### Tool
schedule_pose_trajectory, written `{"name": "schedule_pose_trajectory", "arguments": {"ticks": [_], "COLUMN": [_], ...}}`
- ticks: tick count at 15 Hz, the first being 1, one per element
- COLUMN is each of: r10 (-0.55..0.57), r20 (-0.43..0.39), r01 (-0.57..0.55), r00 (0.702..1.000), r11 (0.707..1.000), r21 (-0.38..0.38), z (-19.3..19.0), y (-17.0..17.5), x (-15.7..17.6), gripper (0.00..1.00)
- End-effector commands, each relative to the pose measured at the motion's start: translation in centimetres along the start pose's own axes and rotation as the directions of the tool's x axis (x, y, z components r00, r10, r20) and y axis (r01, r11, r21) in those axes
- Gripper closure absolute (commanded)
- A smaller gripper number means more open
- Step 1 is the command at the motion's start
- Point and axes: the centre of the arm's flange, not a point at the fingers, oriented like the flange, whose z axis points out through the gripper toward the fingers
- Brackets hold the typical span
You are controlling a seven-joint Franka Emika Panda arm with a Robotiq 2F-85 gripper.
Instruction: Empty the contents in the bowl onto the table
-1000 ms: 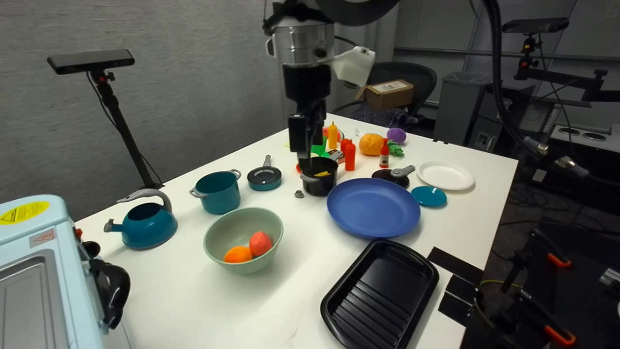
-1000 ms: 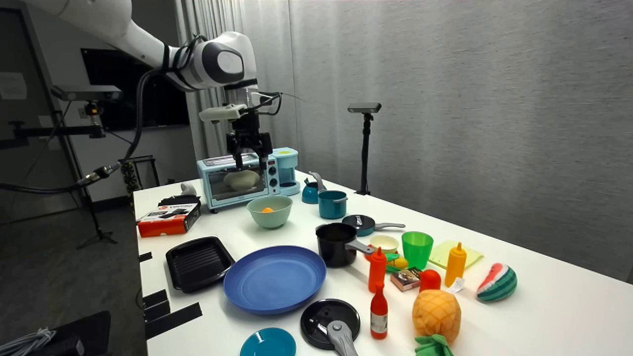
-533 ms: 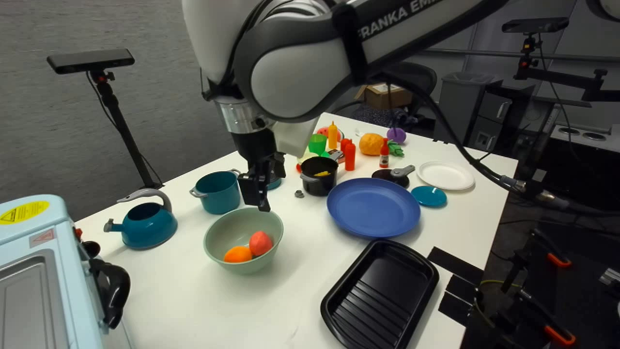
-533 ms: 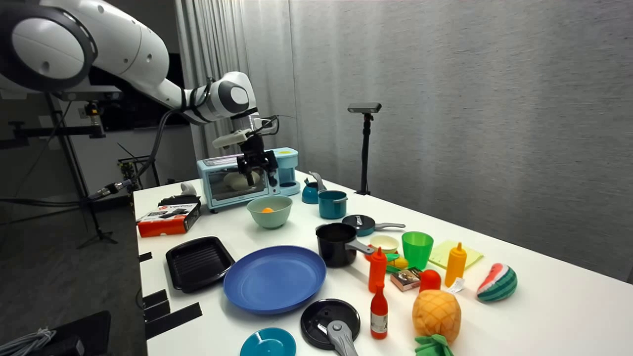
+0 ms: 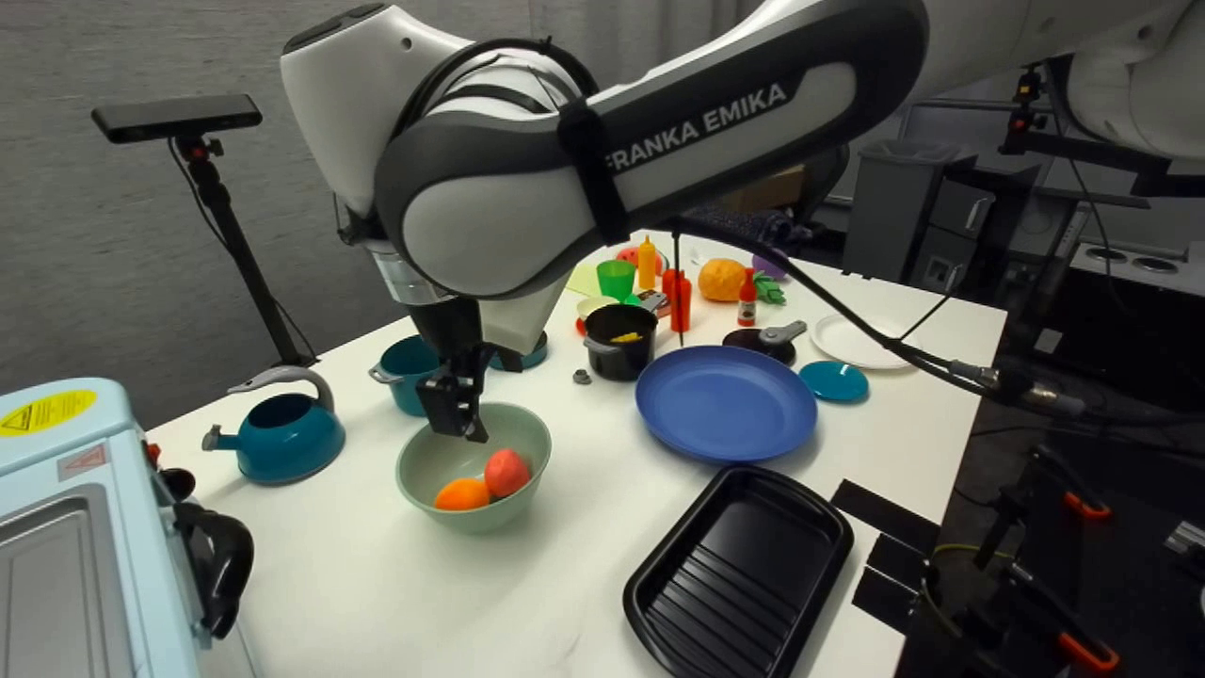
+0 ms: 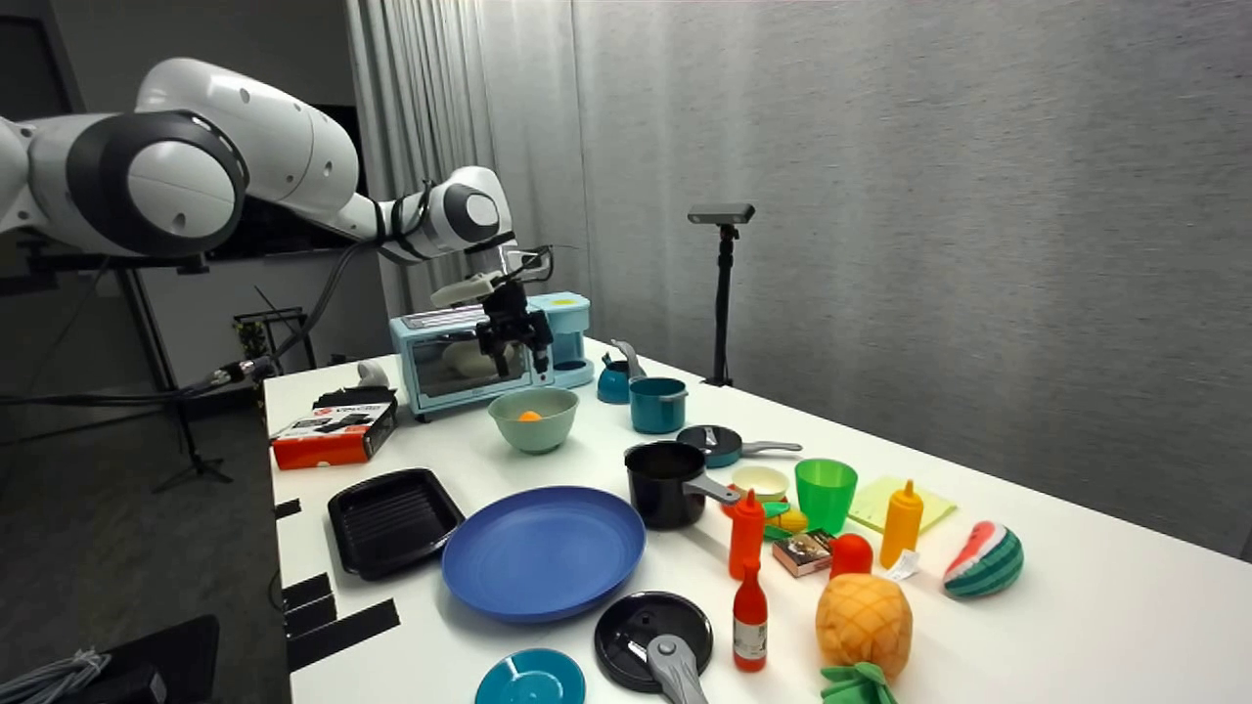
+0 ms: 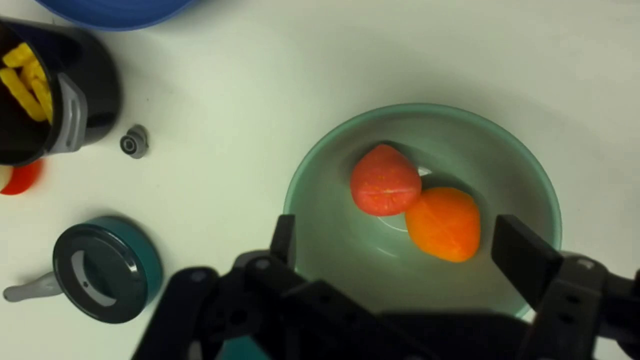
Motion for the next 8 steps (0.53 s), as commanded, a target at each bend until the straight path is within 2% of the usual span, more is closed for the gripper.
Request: {"name": "schedule_pose_trajectory", "arguments": {"ticks": [1, 6, 8], "r10": [-0.012, -0.026, 0.061], "r20": [-0.007, -0.014, -0.012], "r01": [0.012, 0.026, -0.061], "r00": [1.0, 1.0, 0.998], "r11": [1.0, 1.0, 0.998], "r21": [0.004, 0.008, 0.0], "z": [-0.29, -0.58, 0.13], "y": [0.34, 0.73, 1.14], "x": [0.16, 0.33, 0.71], "gripper": [0.0, 0.0, 0.0]}}
